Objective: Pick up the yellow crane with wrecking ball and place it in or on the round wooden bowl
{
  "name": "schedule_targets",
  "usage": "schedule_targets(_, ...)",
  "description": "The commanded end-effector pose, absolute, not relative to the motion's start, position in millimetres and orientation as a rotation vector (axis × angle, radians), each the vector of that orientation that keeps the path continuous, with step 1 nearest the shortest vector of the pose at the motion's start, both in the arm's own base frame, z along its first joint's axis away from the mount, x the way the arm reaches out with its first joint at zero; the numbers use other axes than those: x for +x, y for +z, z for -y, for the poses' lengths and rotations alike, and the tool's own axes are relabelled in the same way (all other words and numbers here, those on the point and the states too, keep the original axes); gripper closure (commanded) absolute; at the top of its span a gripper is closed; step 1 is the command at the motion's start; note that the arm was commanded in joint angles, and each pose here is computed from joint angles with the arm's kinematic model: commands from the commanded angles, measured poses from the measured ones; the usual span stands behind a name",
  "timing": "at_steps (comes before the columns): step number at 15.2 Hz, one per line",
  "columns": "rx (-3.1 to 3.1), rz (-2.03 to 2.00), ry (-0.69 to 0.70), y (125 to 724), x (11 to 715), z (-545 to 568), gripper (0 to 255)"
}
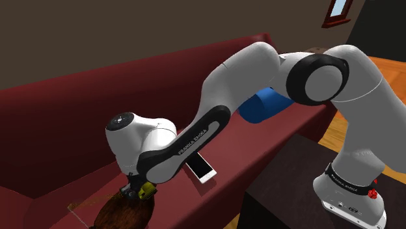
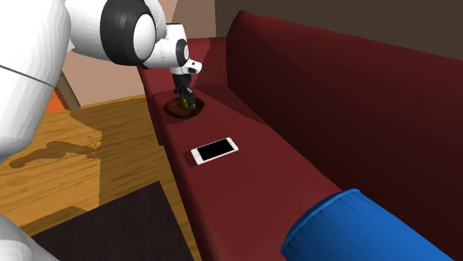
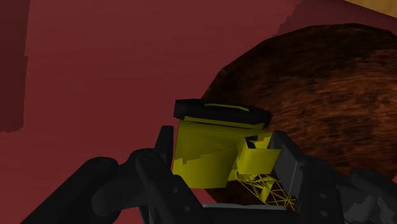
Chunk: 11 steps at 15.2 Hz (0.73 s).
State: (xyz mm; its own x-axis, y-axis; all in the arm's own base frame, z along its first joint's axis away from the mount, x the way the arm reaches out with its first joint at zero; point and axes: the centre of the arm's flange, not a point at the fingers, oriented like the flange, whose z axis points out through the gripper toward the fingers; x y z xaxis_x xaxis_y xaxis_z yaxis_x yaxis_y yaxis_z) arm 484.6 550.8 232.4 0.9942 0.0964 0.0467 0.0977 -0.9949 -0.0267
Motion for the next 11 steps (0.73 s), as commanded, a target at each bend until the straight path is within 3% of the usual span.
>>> schedule_targets(1, -3.108, 0.15, -0.071, 224, 485, -555, 255)
schedule_targets(11, -3.108, 0.15, -0.071, 211, 485, -555, 255)
